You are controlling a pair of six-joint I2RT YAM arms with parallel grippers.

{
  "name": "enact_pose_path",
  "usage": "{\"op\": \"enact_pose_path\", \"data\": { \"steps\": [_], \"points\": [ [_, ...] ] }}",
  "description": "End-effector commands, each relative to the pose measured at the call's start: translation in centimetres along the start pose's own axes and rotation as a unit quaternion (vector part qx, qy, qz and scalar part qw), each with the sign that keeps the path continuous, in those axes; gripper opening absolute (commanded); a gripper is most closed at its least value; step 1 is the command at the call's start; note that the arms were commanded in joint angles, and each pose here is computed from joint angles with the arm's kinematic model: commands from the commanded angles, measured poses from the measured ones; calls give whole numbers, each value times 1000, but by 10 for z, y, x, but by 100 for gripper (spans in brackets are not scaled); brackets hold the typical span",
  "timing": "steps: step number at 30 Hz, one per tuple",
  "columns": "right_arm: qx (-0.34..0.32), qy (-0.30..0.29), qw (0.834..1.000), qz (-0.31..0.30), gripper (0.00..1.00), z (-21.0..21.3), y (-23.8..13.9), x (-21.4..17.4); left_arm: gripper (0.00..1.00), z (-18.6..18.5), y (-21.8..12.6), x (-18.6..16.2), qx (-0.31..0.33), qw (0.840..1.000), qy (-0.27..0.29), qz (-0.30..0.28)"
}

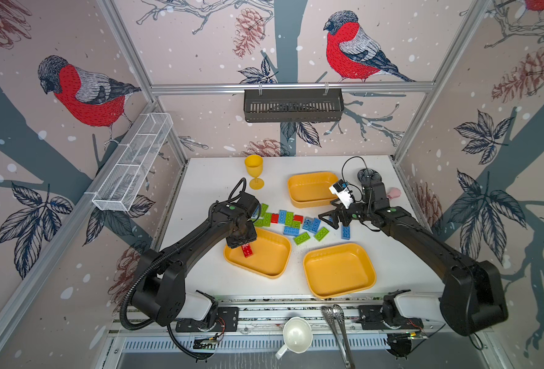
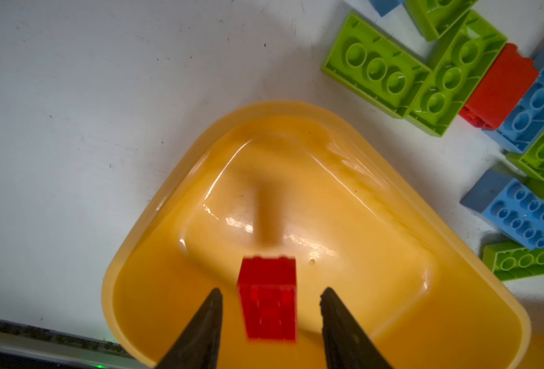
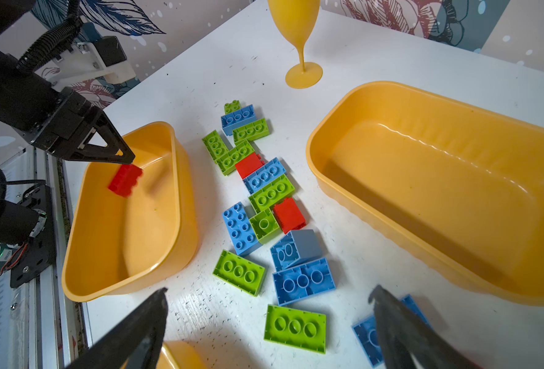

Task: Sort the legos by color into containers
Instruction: 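Carry the red brick to the nearer tub and release it, then return the left gripper to the pile and grasp a lime-green brick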

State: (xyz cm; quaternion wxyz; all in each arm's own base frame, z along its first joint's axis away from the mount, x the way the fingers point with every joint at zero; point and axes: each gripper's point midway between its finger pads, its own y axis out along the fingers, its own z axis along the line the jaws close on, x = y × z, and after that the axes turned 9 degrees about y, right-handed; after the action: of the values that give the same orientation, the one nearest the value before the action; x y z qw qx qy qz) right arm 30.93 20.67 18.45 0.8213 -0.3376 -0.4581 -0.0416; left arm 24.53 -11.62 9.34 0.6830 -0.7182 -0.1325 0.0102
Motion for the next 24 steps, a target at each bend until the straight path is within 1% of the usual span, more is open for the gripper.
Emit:
{"op": "enact_pose_path", "data": {
  "steps": [1,5,8,10,11,12,15,17,21,24],
  "points": [
    [-1,-9,1000,4,99,1,-1,1,63,-4,-5,9,0,1000,6,-11],
    [-11,-13,1000,1,99,-2,-3,2,68,-2,-20,26,24,999,18,-32],
    [-11,-13,1000,-2,99,-3,-3,5,70,-4,-32,52,43,997,17,-60],
    [-10,-13,1000,-2,99,-3,-2,7,70,-6,-36,73,46,996,-5,-78],
    [-10,-14,1000,-4,99,-3,-2,8,70,-6,-38,84,45,995,-27,-88],
    [-11,-14,1000,-5,99,-3,-2,9,69,-2,-38,93,46,993,-61,-95],
    [-24,-18,999,-11,99,-7,-4,14,69,-5,-31,116,18,985,-131,-110],
    [-25,-20,999,-15,99,-8,-5,16,70,-11,-27,133,4,981,-154,-117],
    [-19,-20,999,-16,99,-7,-4,18,69,-19,-5,153,15,979,-167,-113],
    [-23,-22,999,-20,99,-8,-6,22,69,-18,14,164,23,978,-177,-107]
  ]
}}
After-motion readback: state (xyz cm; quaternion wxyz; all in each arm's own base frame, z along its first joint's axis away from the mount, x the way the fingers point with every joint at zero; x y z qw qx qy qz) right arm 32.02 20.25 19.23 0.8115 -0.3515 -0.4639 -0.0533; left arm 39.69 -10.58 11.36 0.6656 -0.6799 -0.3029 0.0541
